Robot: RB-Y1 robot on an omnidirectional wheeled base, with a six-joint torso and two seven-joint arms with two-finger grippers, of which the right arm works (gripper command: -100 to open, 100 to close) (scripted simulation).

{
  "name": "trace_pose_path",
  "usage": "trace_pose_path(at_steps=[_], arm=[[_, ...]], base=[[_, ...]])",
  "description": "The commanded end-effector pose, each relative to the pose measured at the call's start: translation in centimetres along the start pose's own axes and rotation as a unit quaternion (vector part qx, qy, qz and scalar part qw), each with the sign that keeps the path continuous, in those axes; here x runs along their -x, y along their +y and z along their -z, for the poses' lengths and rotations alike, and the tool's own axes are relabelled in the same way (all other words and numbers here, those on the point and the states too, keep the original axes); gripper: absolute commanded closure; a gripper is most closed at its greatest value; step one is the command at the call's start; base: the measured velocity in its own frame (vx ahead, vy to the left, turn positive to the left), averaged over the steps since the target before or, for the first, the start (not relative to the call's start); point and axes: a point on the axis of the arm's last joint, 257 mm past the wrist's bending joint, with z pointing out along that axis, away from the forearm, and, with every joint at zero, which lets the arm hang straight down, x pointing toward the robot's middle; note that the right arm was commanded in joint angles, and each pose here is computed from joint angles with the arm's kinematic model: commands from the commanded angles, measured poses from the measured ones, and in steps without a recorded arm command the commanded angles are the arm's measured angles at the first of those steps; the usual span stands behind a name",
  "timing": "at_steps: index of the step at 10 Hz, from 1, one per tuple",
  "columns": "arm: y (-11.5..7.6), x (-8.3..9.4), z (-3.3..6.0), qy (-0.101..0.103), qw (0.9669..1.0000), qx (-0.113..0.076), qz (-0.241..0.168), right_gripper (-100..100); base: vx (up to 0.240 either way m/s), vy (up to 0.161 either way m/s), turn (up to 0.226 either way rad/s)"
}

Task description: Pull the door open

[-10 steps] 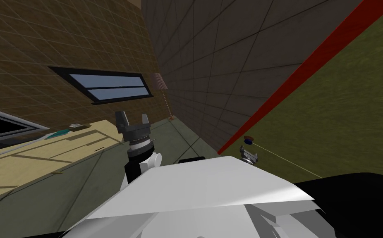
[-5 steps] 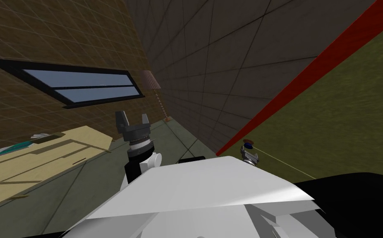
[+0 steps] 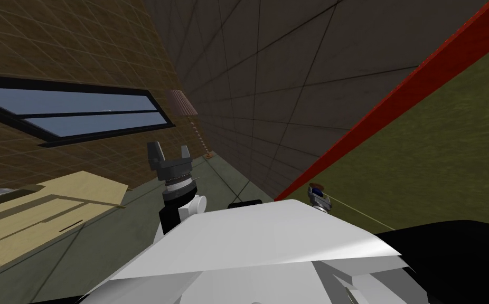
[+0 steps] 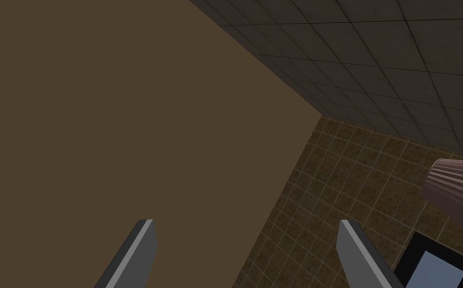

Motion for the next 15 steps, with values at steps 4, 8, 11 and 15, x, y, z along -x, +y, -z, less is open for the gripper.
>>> trace_pose_path(at_steps=[4,8,11,15], arm=[[0.00,0.00,0.00,0.000,1.0000,0.000,0.000,100],[0.31,-0.15,-0.04,0.002,0.9999,0.002,-0.017,100],[0.55,-0.17,-0.14,0.002,0.9991,0.003,-0.043,100],[0.89,-0.21,-0.27,0.002,0.9969,0.005,-0.079,100]], base=[[0.004,-0.002,0.004],[-0.009,0.003,0.004],[-0.025,0.004,0.007],[-0.022,0.005,0.005]])
